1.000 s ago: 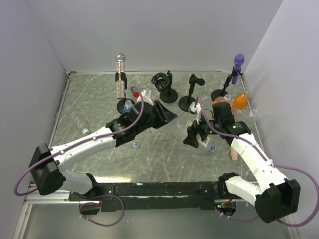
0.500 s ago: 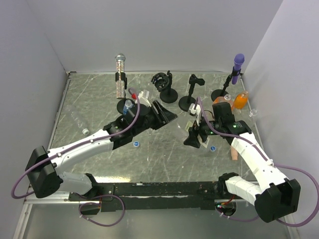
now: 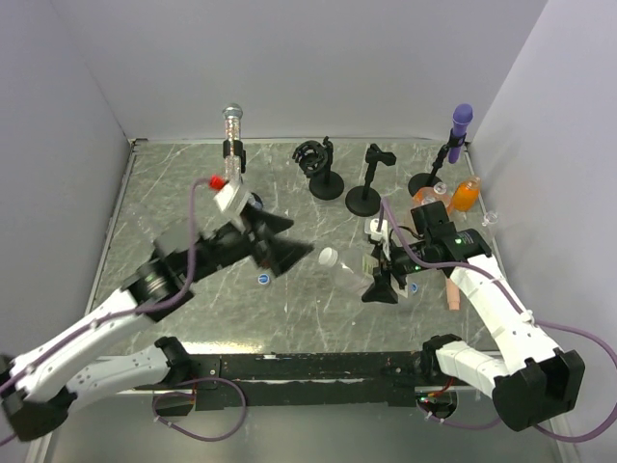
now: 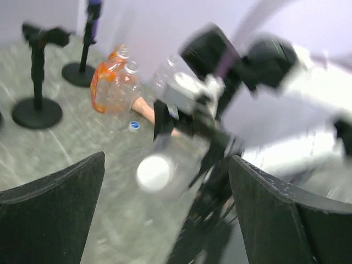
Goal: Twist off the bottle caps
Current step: Unscrew the bottle cap from the plastic bottle.
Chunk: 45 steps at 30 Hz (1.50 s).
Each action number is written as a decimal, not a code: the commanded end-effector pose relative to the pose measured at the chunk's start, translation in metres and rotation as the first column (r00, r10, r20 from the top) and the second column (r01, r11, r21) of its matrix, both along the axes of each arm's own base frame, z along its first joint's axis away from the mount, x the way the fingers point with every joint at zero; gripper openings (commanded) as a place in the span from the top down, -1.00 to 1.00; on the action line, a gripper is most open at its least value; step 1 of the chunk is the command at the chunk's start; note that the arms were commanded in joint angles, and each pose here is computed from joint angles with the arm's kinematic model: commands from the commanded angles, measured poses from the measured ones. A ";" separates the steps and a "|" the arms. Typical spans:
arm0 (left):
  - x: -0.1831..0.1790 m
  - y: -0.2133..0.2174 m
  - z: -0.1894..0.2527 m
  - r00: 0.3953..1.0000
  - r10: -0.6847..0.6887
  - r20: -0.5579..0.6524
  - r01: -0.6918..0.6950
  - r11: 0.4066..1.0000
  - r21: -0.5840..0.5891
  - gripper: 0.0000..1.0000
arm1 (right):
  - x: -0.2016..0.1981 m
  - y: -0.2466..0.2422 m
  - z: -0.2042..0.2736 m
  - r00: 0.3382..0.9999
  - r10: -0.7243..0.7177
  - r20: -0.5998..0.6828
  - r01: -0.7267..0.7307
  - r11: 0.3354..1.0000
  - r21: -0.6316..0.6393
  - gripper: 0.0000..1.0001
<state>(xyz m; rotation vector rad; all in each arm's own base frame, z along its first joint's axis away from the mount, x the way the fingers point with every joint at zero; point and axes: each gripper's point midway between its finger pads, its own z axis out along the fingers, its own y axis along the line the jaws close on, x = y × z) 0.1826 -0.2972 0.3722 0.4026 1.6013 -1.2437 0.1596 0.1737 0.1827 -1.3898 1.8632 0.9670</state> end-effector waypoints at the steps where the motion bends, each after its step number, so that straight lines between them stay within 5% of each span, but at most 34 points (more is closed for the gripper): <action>1: -0.053 0.019 -0.043 0.852 -0.306 0.425 0.198 0.940 0.279 -0.93 | -0.020 0.008 0.017 0.982 0.176 0.065 -0.180 0.981 0.071 0.55; 5: -0.067 0.028 -0.039 0.779 -0.276 0.563 0.202 0.960 0.192 -0.93 | -0.017 0.012 0.015 0.973 0.195 0.120 -0.204 0.976 0.070 0.58; 13: -0.070 -0.010 -0.056 0.680 -0.487 0.548 0.363 0.873 0.325 -0.96 | -0.029 0.015 -0.001 0.965 0.232 0.126 -0.245 0.965 0.099 0.62; 24: -0.071 -0.043 -0.064 0.640 -0.611 0.466 0.516 0.791 0.329 -0.60 | -0.034 0.014 -0.011 0.959 0.231 0.163 -0.251 0.962 0.109 0.65; 34: -0.067 -0.053 -0.077 0.663 -0.587 0.464 0.430 0.807 0.406 -0.50 | -0.033 0.014 -0.009 0.962 0.223 0.156 -0.242 0.964 0.112 0.70; 40: -0.063 -0.055 -0.084 0.687 -0.577 0.443 0.398 0.808 0.435 -0.19 | -0.031 0.015 -0.009 0.966 0.216 0.143 -0.233 0.966 0.115 0.71; 45: -0.058 -0.054 -0.085 0.718 -0.549 0.429 0.368 0.822 0.435 0.51 | -0.030 0.015 -0.010 0.968 0.211 0.138 -0.227 0.967 0.114 0.72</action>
